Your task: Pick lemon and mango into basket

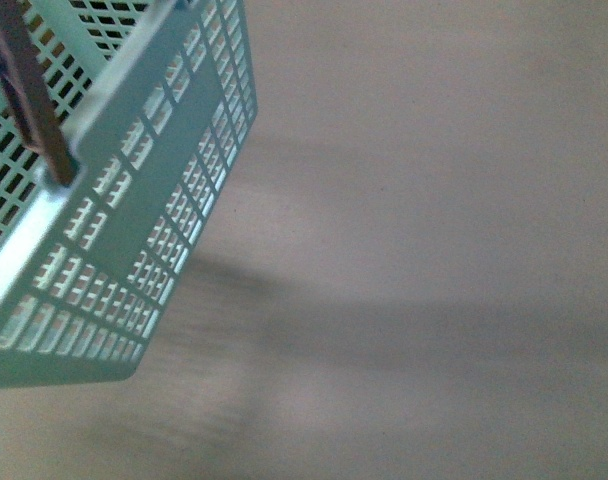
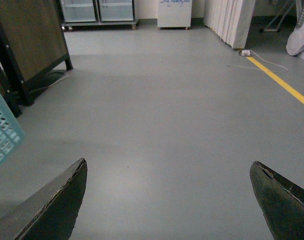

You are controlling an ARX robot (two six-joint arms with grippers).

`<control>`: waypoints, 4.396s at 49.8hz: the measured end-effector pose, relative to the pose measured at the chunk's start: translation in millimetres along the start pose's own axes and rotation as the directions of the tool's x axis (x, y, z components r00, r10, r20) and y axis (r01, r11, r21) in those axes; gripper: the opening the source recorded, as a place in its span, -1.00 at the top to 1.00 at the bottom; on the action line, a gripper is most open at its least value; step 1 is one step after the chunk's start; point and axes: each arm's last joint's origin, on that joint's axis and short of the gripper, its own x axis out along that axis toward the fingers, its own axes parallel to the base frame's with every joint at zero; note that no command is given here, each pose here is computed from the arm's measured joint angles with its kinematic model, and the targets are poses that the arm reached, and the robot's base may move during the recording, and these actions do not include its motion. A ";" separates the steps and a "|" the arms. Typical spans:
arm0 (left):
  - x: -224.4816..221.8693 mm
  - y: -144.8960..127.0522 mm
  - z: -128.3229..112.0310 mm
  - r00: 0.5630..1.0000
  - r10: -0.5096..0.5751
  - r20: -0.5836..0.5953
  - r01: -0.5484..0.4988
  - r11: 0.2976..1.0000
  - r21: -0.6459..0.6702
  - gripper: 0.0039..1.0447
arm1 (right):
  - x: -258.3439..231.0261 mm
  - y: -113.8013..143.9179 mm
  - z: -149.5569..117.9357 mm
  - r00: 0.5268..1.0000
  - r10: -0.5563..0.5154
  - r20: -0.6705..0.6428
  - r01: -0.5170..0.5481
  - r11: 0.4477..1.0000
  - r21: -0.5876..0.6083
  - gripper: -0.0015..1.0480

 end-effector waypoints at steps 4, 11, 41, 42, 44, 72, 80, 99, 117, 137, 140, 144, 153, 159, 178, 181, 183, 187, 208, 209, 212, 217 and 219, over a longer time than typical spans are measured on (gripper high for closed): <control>-23.3 -11.2 -1.0 1.000 -0.030 0.004 0.030 1.000 -0.005 0.45 | 0.0 0.0 0.0 1.000 0.000 0.000 0.000 1.000 0.000 -0.83; -75.1 -30.1 -4.2 0.996 -0.078 0.035 0.078 0.997 -0.003 0.45 | 0.0 0.0 0.0 1.000 0.000 0.000 0.000 1.000 0.000 -0.83; -91.0 -35.7 -5.3 0.993 -0.105 0.045 0.105 0.994 0.007 0.46 | 0.0 0.0 0.0 1.000 0.000 0.000 0.000 1.000 0.000 -0.83; -91.0 -35.7 -5.3 0.993 -0.105 0.045 0.105 0.994 0.007 0.46 | 0.0 0.0 0.0 1.000 0.000 0.000 0.000 1.000 0.000 -0.83; -91.0 -35.7 -5.2 0.993 -0.105 0.046 0.105 0.994 0.007 0.46 | 0.0 0.0 0.0 1.000 0.002 0.000 -0.002 1.000 0.000 -0.83; -91.1 -35.8 -5.2 0.993 -0.105 0.046 0.105 0.994 0.007 0.46 | 0.0 0.0 0.0 1.000 0.000 0.000 0.000 1.000 0.000 -0.83; -91.1 -35.8 -5.2 0.993 -0.105 0.046 0.105 0.994 0.008 0.46 | 0.0 0.0 0.0 1.000 0.000 0.000 0.000 1.000 0.000 -0.83; -91.1 -35.8 -5.2 0.993 -0.105 0.046 0.105 0.994 0.007 0.46 | 0.0 0.0 0.0 1.000 0.000 0.000 0.000 1.000 0.000 -0.83; -91.1 -35.8 -5.2 0.993 -0.105 0.045 0.105 0.994 0.007 0.46 | 0.0 0.0 0.0 1.000 0.000 0.000 0.000 1.000 0.000 -0.83; -91.1 -35.9 -5.2 0.993 -0.106 0.046 0.106 0.994 0.007 0.46 | 0.0 0.0 0.0 1.000 0.000 0.000 0.000 1.000 0.000 -0.83; -91.1 -35.9 -5.2 0.993 -0.106 0.045 0.106 0.994 0.007 0.46 | 0.0 0.0 0.0 1.000 0.000 0.000 0.000 1.000 0.000 -0.83; -91.1 -35.9 -5.3 0.993 -0.106 0.045 0.106 0.994 0.007 0.46 | 0.0 0.0 0.0 1.000 0.000 0.000 0.000 1.000 0.000 -0.83; -91.4 -36.4 -5.2 0.993 -0.108 0.046 0.107 0.994 0.007 0.46 | 0.0 0.0 0.1 1.000 0.000 0.001 0.000 1.000 0.000 -0.83; -91.5 -36.9 -6.4 0.993 -0.110 0.038 0.109 0.994 0.008 0.46 | 0.0 -0.1 0.0 1.000 -0.004 0.000 0.004 1.000 0.000 -0.83; -92.0 -37.7 -6.8 0.993 -0.112 0.037 0.112 0.994 0.002 0.46 | 0.0 -0.1 0.0 1.000 -0.003 0.000 0.003 1.000 0.000 -0.83; -91.5 -37.5 -6.8 0.993 -0.111 0.037 0.111 0.994 0.002 0.46 | 0.0 -0.1 0.0 1.000 -0.002 0.000 0.002 1.000 0.000 -0.83; -91.5 -37.5 -6.8 0.993 -0.111 0.037 0.111 0.994 0.002 0.46 | 0.0 -0.1 0.1 1.000 -0.002 0.001 0.002 1.000 0.000 -0.83; -91.5 -37.5 -6.6 0.993 -0.111 0.038 0.111 0.994 0.002 0.46 | 0.1 0.0 -0.1 1.000 -0.001 -0.001 0.001 1.000 0.000 -0.83; -91.5 -37.5 -6.6 0.993 -0.111 0.040 0.111 0.994 0.003 0.46 | 0.0 0.0 0.0 1.000 -0.002 0.000 0.002 1.000 0.000 -0.83; -91.5 -37.5 -6.5 0.993 -0.111 0.039 0.111 0.994 0.003 0.46 | 0.0 0.0 0.0 1.000 -0.002 0.000 0.002 1.000 0.000 -0.83; -91.5 -37.5 -6.6 0.993 -0.111 0.039 0.111 0.994 0.003 0.46 | 0.0 0.0 0.0 1.000 0.001 0.000 -0.001 1.000 0.000 -0.83; -91.5 -37.5 -6.5 0.993 -0.110 0.041 0.110 0.994 0.005 0.46 | 0.0 0.0 0.0 1.000 -0.002 0.000 0.002 1.000 0.000 -0.83; -91.5 -37.5 -6.1 0.993 -0.110 0.044 0.110 0.994 0.005 0.46 | 0.0 0.0 0.0 1.000 0.000 0.000 0.000 1.000 0.000 -0.83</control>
